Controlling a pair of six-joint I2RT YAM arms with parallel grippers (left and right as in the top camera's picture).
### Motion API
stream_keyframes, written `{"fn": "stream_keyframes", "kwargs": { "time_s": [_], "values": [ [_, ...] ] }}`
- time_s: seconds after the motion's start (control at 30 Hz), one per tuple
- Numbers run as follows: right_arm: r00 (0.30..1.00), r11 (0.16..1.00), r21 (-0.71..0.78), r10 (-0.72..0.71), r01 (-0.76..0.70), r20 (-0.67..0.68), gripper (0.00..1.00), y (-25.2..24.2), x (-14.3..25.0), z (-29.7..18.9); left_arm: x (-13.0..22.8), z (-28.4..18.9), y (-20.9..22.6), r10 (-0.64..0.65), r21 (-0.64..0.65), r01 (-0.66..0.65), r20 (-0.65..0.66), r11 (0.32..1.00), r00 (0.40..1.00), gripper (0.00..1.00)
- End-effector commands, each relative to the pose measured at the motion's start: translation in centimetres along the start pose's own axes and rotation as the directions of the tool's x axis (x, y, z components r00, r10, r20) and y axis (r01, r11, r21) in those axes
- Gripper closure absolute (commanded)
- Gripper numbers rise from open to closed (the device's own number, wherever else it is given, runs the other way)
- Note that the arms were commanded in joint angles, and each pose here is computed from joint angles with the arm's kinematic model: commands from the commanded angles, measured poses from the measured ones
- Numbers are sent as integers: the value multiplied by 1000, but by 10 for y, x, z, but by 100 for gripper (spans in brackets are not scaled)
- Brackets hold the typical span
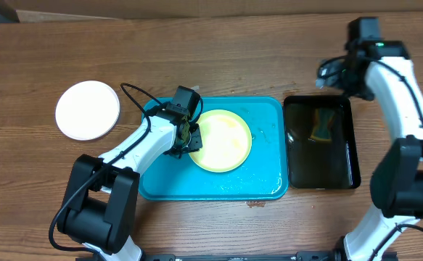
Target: Clean dirty plates on tray and stack at the side
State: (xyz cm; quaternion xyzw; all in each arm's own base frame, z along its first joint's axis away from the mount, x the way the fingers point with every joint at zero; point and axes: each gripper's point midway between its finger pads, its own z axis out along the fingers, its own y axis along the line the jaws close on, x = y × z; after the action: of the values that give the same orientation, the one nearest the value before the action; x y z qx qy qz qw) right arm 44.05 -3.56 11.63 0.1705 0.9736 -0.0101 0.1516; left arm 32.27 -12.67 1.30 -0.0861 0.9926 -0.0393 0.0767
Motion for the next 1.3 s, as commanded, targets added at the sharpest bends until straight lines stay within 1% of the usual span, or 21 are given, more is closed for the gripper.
{"fn": "stream_keyframes", "kwargs": {
  "time_s": [0.0, 0.17, 0.3, 0.5, 0.63, 0.87, 0.9, 0.93, 0.97, 1.0, 1.03, 1.1, 1.27],
  "values": [
    [994, 996, 2, 91, -91, 57, 0, -35, -20, -13, 3, 5, 4, 8, -17, -8, -9, 1000, 1000, 62],
    [984, 985, 29, 170, -172, 58, 0, -73, -25, -12, 2, 5, 3, 8, -15, -8, -7, 1000, 1000, 63],
    [977, 978, 39, 202, -205, 61, 0, -89, -26, -12, 2, 5, 3, 8, -16, -8, -7, 1000, 1000, 63],
    [977, 977, 40, 205, -208, 62, 0, -91, -26, -12, 2, 7, 3, 8, -11, -8, 0, 1000, 1000, 64],
    [977, 977, 40, 205, -208, 62, 0, -91, -26, -12, 3, 7, 3, 8, -13, -8, -3, 1000, 1000, 69],
    [977, 977, 40, 205, -208, 63, 0, -91, -26, -12, 5, 11, 4, 8, -13, -8, -6, 1000, 1000, 71],
    [977, 977, 40, 205, -208, 62, 0, -91, -26, -12, 5, 11, 3, 8, -8, -8, -7, 1000, 1000, 75],
    [977, 977, 40, 205, -208, 62, 0, -91, -26, -12, 5, 11, 3, 8, -6, -8, -7, 1000, 1000, 81],
    [977, 977, 40, 205, -208, 62, 0, -91, -26, -12, 5, 11, 3, 8, -6, -8, -7, 1000, 1000, 90],
    [977, 977, 40, 205, -208, 62, 0, -91, -26, -12, 4, 11, 3, 8, -5, -8, -5, 1000, 1000, 94],
    [977, 977, 40, 205, -208, 63, 0, -91, -26, -12, 2, 10, 1, 12, -2, -12, -2, 1000, 1000, 96],
    [977, 977, 40, 205, -208, 62, 0, -91, -26, -12, -1, 6, -6, 58, 28, -58, 1, 998, 998, 96],
    [977, 977, 40, 205, -208, 62, 0, -91, -26, -12, -31, -26, -22, 117, 39, -119, 53, 992, 992, 96]
  ]
}}
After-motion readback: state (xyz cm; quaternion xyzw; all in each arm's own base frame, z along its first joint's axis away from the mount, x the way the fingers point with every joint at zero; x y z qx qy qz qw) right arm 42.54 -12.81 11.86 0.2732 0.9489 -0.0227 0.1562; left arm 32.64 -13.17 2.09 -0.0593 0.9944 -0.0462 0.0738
